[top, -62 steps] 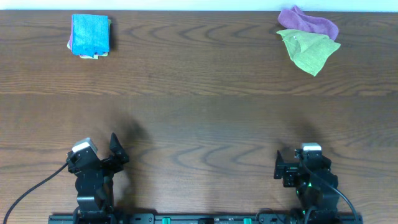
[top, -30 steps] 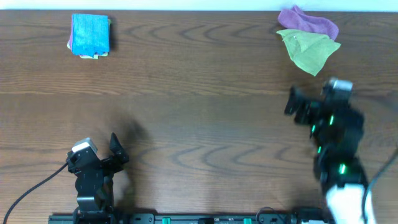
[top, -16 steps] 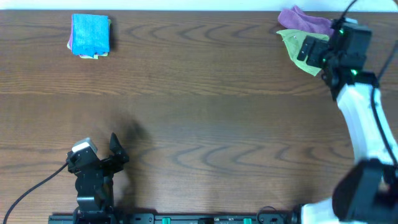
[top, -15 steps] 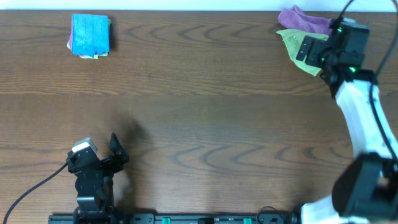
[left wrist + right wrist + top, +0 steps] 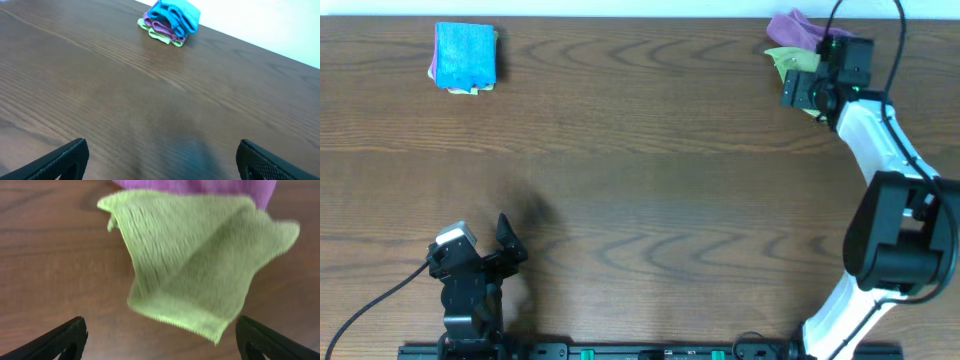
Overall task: Fold the cloth
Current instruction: 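Reach the right gripper to the green cloth and grasp its corner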
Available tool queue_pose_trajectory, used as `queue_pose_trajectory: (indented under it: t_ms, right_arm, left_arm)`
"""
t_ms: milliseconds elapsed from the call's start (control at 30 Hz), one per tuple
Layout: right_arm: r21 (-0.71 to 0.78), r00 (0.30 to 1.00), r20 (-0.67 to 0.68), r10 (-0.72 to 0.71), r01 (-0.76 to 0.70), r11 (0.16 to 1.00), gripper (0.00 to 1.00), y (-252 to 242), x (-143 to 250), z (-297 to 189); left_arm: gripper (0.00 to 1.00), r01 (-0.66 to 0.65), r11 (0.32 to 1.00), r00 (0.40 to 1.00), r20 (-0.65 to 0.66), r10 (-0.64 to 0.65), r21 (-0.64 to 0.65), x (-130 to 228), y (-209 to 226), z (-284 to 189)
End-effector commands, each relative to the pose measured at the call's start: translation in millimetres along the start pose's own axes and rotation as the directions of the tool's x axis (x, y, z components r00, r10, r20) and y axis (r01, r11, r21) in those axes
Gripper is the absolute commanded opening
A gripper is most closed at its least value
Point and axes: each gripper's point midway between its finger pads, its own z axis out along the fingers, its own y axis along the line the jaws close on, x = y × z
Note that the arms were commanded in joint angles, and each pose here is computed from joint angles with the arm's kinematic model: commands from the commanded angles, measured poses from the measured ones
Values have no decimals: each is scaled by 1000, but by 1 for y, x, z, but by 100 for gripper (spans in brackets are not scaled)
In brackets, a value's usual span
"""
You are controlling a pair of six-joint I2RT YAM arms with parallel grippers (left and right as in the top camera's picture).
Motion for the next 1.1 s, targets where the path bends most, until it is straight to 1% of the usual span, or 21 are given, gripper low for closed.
queue_pose_trajectory:
  t_ms: [0, 100, 267, 333, 367, 433, 467, 500, 567, 600, 700, 800, 933, 1067]
  right_arm:
    - [19, 998, 31, -57, 56, 998, 92, 5, -16, 6]
    - [16, 997, 37, -62, 61, 998, 86, 9, -21, 15]
    - [12, 996, 0, -84, 84, 996, 80, 15, -10, 24]
    - [28, 996, -2, -89, 89, 996, 76, 14, -10, 24]
    - [43, 996, -1, -90, 90, 995, 72, 11, -11, 24]
    - [67, 996, -4, -90, 90, 994, 59, 7, -10, 23]
    - [68, 996, -5, -90, 90, 994, 49, 7, -10, 23]
    - [68, 996, -5, -90, 90, 994, 24, 7, -10, 23]
    - [84, 996, -8, -90, 90, 992, 7, 4, -10, 23]
    - [87, 996, -12, -89, 90, 992, 3, 3, -9, 23]
    - [85, 996, -33, -84, 86, 993, 1, 4, -5, 21]
    - [73, 995, -53, -83, 87, 994, 1, 10, -11, 12]
    - [48, 993, -21, -113, 114, 992, 1, 32, -45, -22]
    - [10, 986, 70, -154, 154, 988, 1, 65, -94, -82]
  left_arm:
    - [95, -6, 1000, 1000, -18, 5, -11, 9, 3, 3]
    - [95, -6, 1000, 1000, -18, 6, -11, 9, 3, 3]
    - [95, -6, 1000, 1000, -18, 6, -11, 9, 3, 3]
    - [95, -6, 1000, 1000, -18, 6, -11, 9, 3, 3]
    - [95, -6, 1000, 1000, -18, 6, -11, 9, 3, 3]
    - [95, -6, 1000, 1000, -18, 6, -11, 9, 3, 3]
    - [95, -6, 1000, 1000, -18, 6, -11, 9, 3, 3]
    - [95, -6, 1000, 1000, -18, 6, -11, 9, 3, 3]
    - [96, -6, 1000, 1000, -18, 5, -11, 9, 3, 3]
    - [95, -6, 1000, 1000, -18, 5, -11, 9, 3, 3]
    - [95, -6, 1000, 1000, -18, 6, -11, 9, 3, 3]
    - [95, -6, 1000, 1000, -18, 5, -11, 9, 3, 3]
    - [95, -6, 1000, 1000, -18, 6, -11, 9, 3, 3]
    - [95, -6, 1000, 1000, -18, 6, -11, 9, 3, 3]
